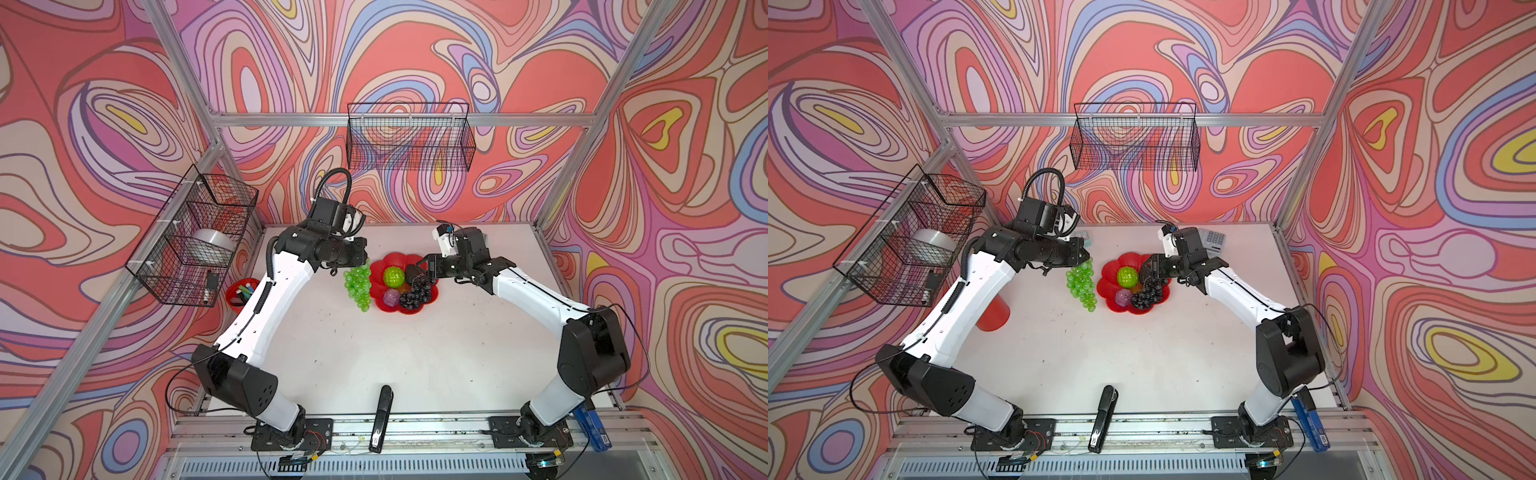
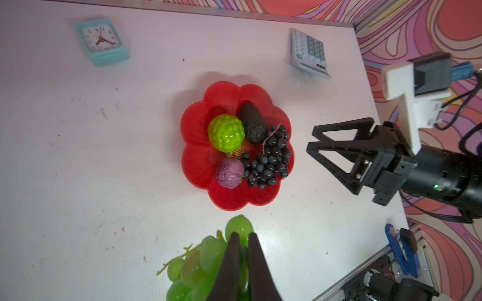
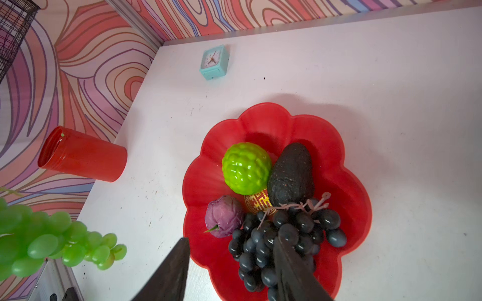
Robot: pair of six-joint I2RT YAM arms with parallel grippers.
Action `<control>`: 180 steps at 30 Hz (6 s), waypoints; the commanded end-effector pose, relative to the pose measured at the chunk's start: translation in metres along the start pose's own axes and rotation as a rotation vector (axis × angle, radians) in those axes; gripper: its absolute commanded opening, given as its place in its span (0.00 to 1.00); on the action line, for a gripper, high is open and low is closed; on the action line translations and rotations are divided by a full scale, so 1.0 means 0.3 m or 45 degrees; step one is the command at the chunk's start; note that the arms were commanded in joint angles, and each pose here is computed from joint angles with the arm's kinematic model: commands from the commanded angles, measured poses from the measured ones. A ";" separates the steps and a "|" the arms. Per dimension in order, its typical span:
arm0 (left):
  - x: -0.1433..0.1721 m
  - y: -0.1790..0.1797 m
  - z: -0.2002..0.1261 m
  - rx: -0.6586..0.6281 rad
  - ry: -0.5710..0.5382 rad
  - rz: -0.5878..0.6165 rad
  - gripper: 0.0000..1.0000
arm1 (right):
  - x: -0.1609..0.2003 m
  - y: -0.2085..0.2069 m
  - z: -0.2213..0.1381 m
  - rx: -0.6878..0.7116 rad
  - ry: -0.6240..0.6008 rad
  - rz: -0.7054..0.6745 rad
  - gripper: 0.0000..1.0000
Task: Arrange fruit in a fruit bowl
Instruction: Pick up the fruit from the center of the table, then place the fruit in the fruit bowl, then reset both arms
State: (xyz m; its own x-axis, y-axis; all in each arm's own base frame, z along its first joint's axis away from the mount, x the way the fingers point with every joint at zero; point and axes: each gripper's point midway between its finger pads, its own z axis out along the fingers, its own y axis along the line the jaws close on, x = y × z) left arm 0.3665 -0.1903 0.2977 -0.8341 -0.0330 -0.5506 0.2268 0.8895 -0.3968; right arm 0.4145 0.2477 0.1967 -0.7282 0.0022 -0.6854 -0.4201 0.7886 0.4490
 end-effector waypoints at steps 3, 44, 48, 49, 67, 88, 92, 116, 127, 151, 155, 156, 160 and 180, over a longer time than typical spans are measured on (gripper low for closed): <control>-0.041 -0.100 0.069 0.150 0.033 -0.014 0.00 | -0.043 -0.003 -0.030 0.043 -0.070 -0.019 0.55; 0.050 -0.241 0.560 0.354 0.279 0.004 0.00 | 0.040 -0.136 -0.040 0.107 -0.007 0.014 0.55; 0.021 -0.246 0.596 0.369 0.266 0.010 0.00 | 0.045 -0.137 -0.038 0.109 0.005 0.010 0.55; 0.014 -0.247 0.601 0.376 0.264 0.009 0.00 | 0.043 -0.137 -0.038 0.109 0.004 0.008 0.55; -0.020 -0.092 0.674 0.472 0.210 -0.149 0.00 | 0.039 -0.136 -0.016 0.096 0.042 0.006 0.55; -0.062 0.030 0.692 0.548 0.032 -0.357 0.00 | 0.045 -0.095 -0.013 0.008 0.064 -0.024 0.55; -0.034 0.044 0.679 0.551 0.022 -0.359 0.00 | 0.043 -0.086 -0.005 -0.007 0.068 -0.028 0.55; -0.082 0.058 0.801 0.546 0.081 -0.326 0.10 | 0.059 -0.084 0.005 0.008 0.092 -0.060 0.57; -0.095 0.053 0.766 0.528 0.055 -0.289 0.53 | 0.048 -0.081 0.000 0.006 0.078 -0.064 0.58; 0.098 0.391 0.082 -0.503 -0.220 -0.027 1.00 | -0.168 -0.217 -0.392 0.632 -0.246 -0.268 0.98; 0.120 0.488 -0.018 -0.710 -0.435 0.207 1.00 | -0.207 -0.331 -0.535 0.782 -0.519 -0.366 0.98; 0.129 0.498 -0.019 -0.700 -0.507 0.281 1.00 | -0.196 -0.376 -0.557 0.845 -0.566 -0.394 0.98; 0.190 0.647 -0.037 -0.763 -0.733 0.218 1.00 | -0.076 -0.532 -0.536 0.906 -0.606 -0.258 0.98; 0.297 0.867 0.182 -0.682 -0.665 0.245 1.00 | 0.211 -0.832 -0.310 0.934 -0.688 -0.201 0.98</control>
State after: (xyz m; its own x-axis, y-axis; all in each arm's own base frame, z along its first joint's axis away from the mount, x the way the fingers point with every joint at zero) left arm 0.3672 0.0270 0.0875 -0.4849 0.0350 -0.8739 -0.1256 0.9861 0.1092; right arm 0.4099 -0.0080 0.0742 -0.3366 -0.0084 -0.9416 0.1081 0.9930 -0.0475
